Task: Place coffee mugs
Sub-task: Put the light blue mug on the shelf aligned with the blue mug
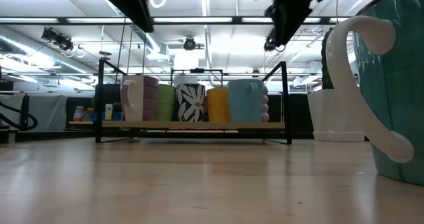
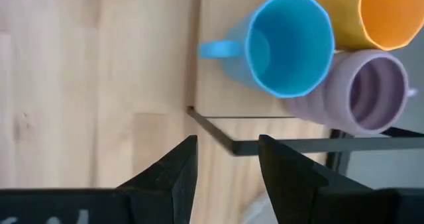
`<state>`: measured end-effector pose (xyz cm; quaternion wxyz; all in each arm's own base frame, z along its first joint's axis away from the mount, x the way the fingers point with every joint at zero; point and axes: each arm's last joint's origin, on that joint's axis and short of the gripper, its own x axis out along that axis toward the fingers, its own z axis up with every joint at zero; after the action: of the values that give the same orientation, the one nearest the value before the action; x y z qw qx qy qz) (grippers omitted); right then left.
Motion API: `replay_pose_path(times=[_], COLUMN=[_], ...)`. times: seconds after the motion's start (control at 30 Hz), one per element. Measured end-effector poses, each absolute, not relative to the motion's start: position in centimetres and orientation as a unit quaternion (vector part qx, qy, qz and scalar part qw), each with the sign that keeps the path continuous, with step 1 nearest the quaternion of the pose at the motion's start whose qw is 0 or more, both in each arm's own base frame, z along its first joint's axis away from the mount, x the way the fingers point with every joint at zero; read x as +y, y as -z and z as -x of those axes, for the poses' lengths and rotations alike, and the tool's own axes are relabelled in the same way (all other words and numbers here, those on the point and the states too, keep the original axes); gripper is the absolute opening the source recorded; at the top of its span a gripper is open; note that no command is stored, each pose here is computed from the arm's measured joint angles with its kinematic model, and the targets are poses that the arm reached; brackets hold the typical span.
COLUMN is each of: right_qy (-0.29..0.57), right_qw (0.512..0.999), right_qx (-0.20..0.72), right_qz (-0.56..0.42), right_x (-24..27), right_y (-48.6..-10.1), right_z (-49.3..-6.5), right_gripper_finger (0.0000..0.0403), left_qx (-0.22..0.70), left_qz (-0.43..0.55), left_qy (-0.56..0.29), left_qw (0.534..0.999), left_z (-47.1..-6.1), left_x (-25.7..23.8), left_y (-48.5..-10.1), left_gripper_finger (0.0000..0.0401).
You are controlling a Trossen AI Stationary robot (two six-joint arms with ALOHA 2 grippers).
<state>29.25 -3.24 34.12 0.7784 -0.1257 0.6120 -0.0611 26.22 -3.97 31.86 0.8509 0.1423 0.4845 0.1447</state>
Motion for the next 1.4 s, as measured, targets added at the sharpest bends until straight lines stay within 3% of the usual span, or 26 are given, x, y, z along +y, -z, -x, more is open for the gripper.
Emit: replay_pose_path(times=[0.27,0.47,0.67,0.97,1.4], right_qy=[0.076,0.089,0.114,0.103,0.091], right_qw=[0.852,0.871,0.884,0.903,0.984], right_qx=[0.51,0.48,0.452,0.415,0.123], right_qz=[0.094,0.055,0.042,0.051,0.088], right_x=[-0.5,0.4,1.7,3.4,3.6], right_y=[-32.9,-31.6,-30.7,-28.3,-28.6], right_z=[-24.9,-22.5,-21.6,-21.4,-18.5], right_gripper_finger=[0.0164,0.0164,0.0164,0.0163,0.0149], left_qx=[0.343,0.265,0.287,0.356,0.397], left_qz=[-0.123,-0.097,-0.057,-0.118,-0.199], left_qy=[-0.144,-0.122,-0.078,-0.046,-0.017], left_qw=[0.92,0.951,0.953,0.926,0.896], left_z=[-29.5,-30.7,-32.4,-36.2,-38.7], left_x=[-2.5,0.2,4.3,7.3,9.3], left_y=[-29.2,-29.0,-29.3,-29.3,-27.3], left_gripper_finger=[0.016,0.0159,0.0129,0.0095,0.0109])
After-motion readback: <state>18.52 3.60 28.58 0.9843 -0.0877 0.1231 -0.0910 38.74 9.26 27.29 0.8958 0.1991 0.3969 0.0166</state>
